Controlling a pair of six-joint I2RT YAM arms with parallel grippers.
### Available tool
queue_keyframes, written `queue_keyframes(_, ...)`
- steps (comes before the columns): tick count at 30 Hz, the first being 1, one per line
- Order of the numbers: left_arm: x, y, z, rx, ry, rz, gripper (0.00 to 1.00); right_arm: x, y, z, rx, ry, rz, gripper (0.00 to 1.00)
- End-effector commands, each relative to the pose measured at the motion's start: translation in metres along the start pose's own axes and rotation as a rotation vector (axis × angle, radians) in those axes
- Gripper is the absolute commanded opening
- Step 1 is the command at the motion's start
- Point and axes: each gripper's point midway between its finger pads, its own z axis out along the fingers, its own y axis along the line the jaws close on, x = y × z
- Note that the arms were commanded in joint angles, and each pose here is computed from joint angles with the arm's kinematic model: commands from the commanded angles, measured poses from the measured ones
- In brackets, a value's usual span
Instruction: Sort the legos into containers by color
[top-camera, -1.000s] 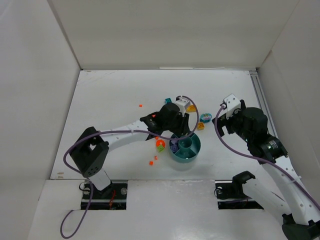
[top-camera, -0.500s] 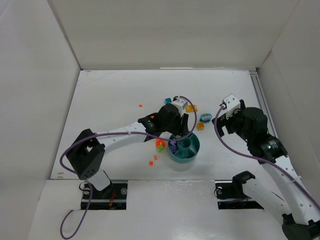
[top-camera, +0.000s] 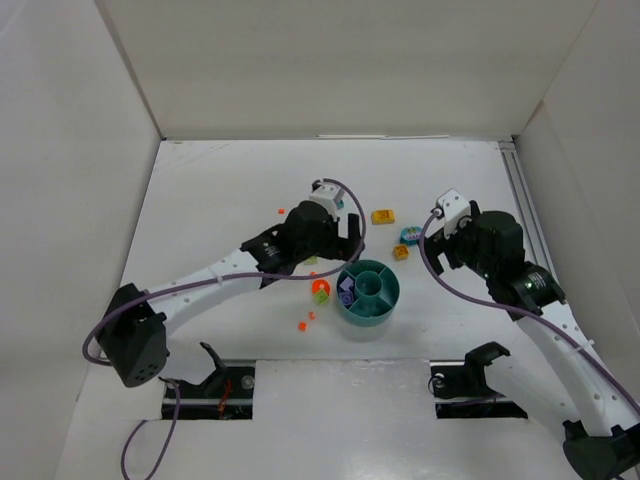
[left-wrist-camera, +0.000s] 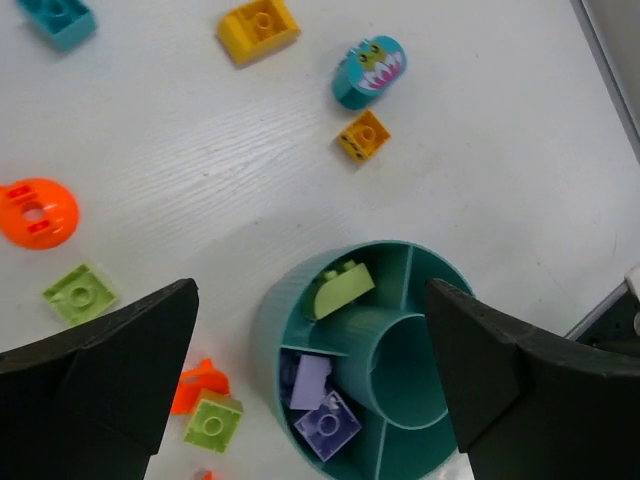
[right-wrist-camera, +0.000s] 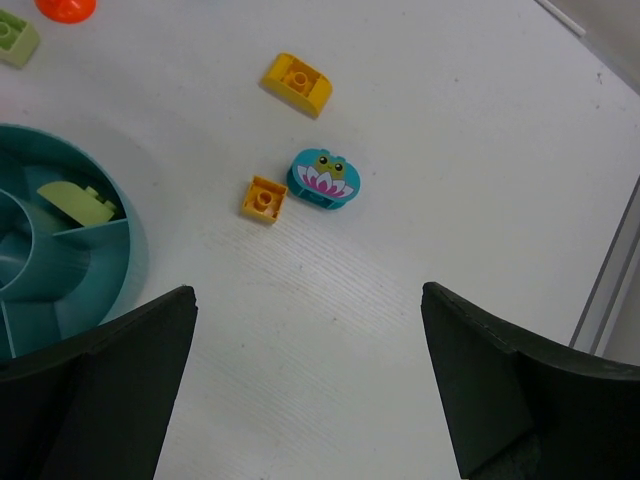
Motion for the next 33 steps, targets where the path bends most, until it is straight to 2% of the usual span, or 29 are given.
queue_keyframes(1,-0.010,0.052,-0.014,-0.137,-0.042,-0.148,0.94,-0.007,0.000,0.000,-0.007,-0.033,-0.005,0.98)
queue_keyframes(5,0.006,0.078,-0.011,-0.208,-0.023,-0.248,0.89,-0.004,-0.004,0.001,0.022,-0.023,0.009,0.97)
queue_keyframes(9,0.028,0.095,0.007,-0.297,0.051,-0.251,0.89,0.005,-0.016,0.001,0.101,0.021,0.042,0.97)
queue_keyframes(12,0.040,0.101,0.026,-0.329,0.106,-0.246,0.86,0.010,-0.018,0.002,0.113,0.044,0.041,0.97)
queue_keyframes(14,0.052,0.114,0.035,-0.405,0.139,-0.266,0.83,0.010,-0.020,0.002,0.123,0.047,0.041,0.97)
queue_keyframes(20,0.059,0.144,0.040,-0.589,0.142,-0.314,0.80,0.013,-0.020,0.001,0.130,0.058,0.050,0.97)
queue_keyframes(25,0.070,0.153,0.050,-0.612,0.158,-0.334,0.79,0.015,-0.022,0.003,0.136,0.070,0.050,0.97)
queue_keyframes(33,0.075,0.147,0.058,-0.575,0.185,-0.336,0.49,0.015,-0.025,0.000,0.155,0.075,0.058,0.97)
